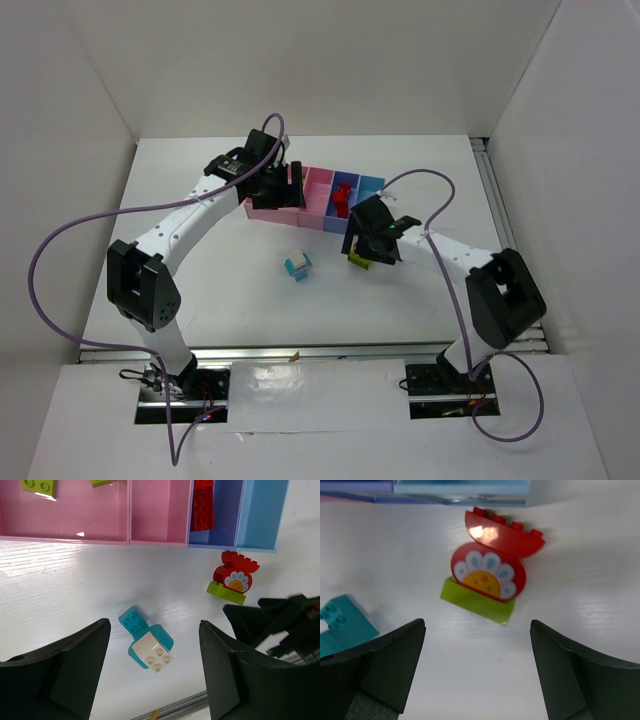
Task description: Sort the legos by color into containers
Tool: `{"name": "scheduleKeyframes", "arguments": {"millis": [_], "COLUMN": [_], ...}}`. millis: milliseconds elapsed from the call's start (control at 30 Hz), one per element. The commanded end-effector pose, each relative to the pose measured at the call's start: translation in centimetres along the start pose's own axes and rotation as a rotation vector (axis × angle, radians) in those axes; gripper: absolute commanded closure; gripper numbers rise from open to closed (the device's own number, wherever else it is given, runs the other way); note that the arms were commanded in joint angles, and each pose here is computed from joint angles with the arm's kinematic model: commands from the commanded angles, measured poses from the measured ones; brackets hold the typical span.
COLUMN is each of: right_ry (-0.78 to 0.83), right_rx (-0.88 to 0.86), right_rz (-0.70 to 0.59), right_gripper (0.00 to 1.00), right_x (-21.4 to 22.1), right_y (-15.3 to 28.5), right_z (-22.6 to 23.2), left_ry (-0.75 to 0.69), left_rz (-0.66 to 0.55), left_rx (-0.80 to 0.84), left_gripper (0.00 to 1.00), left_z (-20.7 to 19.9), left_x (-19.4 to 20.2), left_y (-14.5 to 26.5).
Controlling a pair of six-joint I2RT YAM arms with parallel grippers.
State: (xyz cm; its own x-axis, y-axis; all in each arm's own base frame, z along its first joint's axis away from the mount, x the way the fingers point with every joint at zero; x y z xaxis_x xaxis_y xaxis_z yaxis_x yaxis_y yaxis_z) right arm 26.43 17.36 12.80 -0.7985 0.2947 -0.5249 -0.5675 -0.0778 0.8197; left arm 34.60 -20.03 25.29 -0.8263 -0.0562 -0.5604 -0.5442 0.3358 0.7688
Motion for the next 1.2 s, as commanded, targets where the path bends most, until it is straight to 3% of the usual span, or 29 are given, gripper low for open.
{"name": "scheduleKeyframes", "arguments": {"millis": [0, 167, 400, 667, 833, 1167], "right_ry": [-0.022, -0.08, -0.061, -0.069, -0.049, -0.06], "right_rx": [0.015, 0.143, 0.341, 0.288, 0.069, 0.021], "right_rz": [0.009, 0.021, 0.005, 0.014, 0.003, 0.001], "right_gripper": [0.07, 0.07, 0.1, 0.1, 0.1, 0.16], "right_x": [-1.1, -0.6, 2.0, 3.0, 1.9, -0.1], "right_y": [-2.0, -4.2, -2.6, -0.2, 0.4, -0.9], "right_z": [1.8, 1.2, -4.0, -6.9, -4.5, -2.3], "left_ry": [-0.047, -0.064, -0.063, -0.065, -0.065, -0.066], "left_rz": [-0.025, -0.029, -0.001, 0.03, 0.039, 0.022], "left_rx": [0.014, -0.019, -0.031, -0.011, -0.015, -0.042], "left_gripper": [0.18, 0.18, 0.19, 0.19, 0.19, 0.19], "left_z": [-0.5, -0.4, 0.0, -0.8, -0.6, -0.1], "left_x": [-0.5, -0.2, 0.5, 1.0, 1.4, 1.8], "left_y": [0.2, 0.0, -0.7, -1.7, -2.0, -1.2]}}
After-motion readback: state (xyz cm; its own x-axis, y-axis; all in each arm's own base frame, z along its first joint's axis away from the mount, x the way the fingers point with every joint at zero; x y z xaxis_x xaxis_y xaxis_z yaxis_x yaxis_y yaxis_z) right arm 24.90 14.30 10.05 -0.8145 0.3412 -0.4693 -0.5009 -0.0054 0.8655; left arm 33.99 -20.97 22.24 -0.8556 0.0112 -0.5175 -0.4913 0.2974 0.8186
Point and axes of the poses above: each gripper's point midway between its finger pads, its own y axis back along the fingers, its own z axis along the line the jaws close on, x = y × z, the point moved 7 cm from there along y, back along the fingers, and after that the axes turned 2 degrees about -y, right-handed, at the moved point
